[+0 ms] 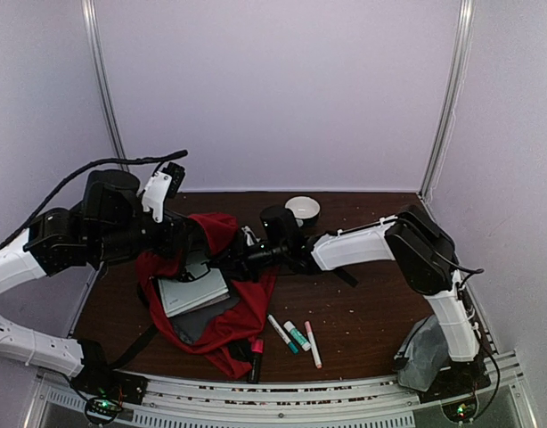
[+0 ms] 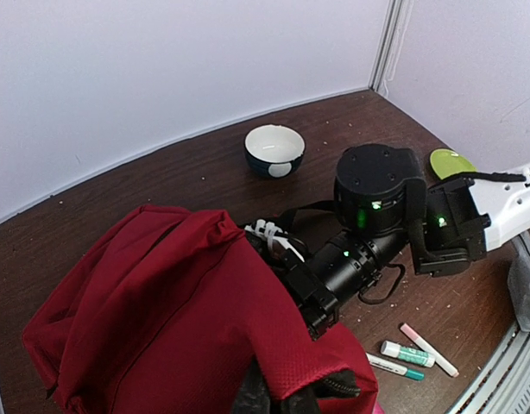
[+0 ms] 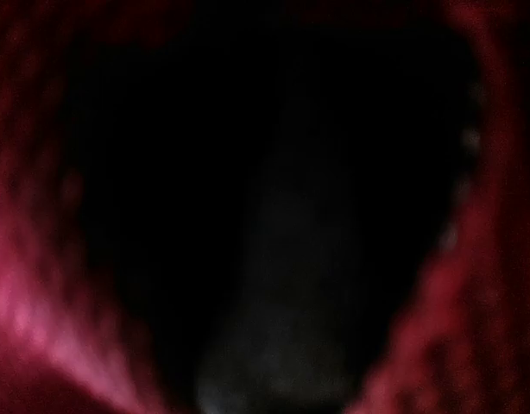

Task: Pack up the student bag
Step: Place the book in the largest pocket of the bag.

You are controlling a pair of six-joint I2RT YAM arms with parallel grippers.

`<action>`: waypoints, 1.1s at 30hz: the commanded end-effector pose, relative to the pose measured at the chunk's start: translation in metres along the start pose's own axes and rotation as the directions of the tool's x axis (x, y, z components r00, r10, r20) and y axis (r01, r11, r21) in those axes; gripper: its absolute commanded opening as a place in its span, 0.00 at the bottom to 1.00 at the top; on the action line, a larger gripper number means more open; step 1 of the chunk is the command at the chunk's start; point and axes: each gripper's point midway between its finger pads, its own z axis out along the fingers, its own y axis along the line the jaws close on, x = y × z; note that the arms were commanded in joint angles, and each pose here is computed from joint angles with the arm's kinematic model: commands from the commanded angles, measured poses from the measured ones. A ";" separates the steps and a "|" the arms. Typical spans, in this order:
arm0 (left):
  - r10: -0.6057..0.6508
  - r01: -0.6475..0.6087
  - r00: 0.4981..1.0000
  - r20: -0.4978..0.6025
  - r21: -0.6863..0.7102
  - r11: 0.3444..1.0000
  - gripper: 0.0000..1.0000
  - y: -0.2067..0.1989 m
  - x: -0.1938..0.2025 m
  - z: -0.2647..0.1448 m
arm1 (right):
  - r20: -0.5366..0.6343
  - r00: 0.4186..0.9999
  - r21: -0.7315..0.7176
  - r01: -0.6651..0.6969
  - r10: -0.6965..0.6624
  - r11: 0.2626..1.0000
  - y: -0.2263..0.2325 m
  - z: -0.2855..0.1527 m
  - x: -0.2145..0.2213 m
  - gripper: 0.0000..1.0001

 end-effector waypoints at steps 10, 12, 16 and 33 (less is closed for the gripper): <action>-0.031 0.025 0.990 0.138 0.047 0.999 0.00 -0.008 -0.034 -0.025 | 0.059 0.974 0.209 0.203 -0.219 0.957 0.003 -0.051 0.001 0.62; -0.035 0.029 0.989 0.147 0.046 0.999 0.00 -0.006 -0.033 -0.027 | 0.059 0.966 0.225 0.233 -0.252 0.946 0.009 -0.059 0.005 0.65; -0.032 0.027 0.988 0.151 0.038 0.999 0.00 -0.003 -0.030 -0.030 | 0.069 0.966 0.234 0.229 -0.251 0.945 0.006 -0.084 0.022 0.70; -0.053 0.053 0.990 0.132 0.007 0.999 0.00 0.004 -0.012 -0.021 | -0.345 0.246 0.148 0.967 -0.906 0.206 0.040 -0.120 0.136 0.00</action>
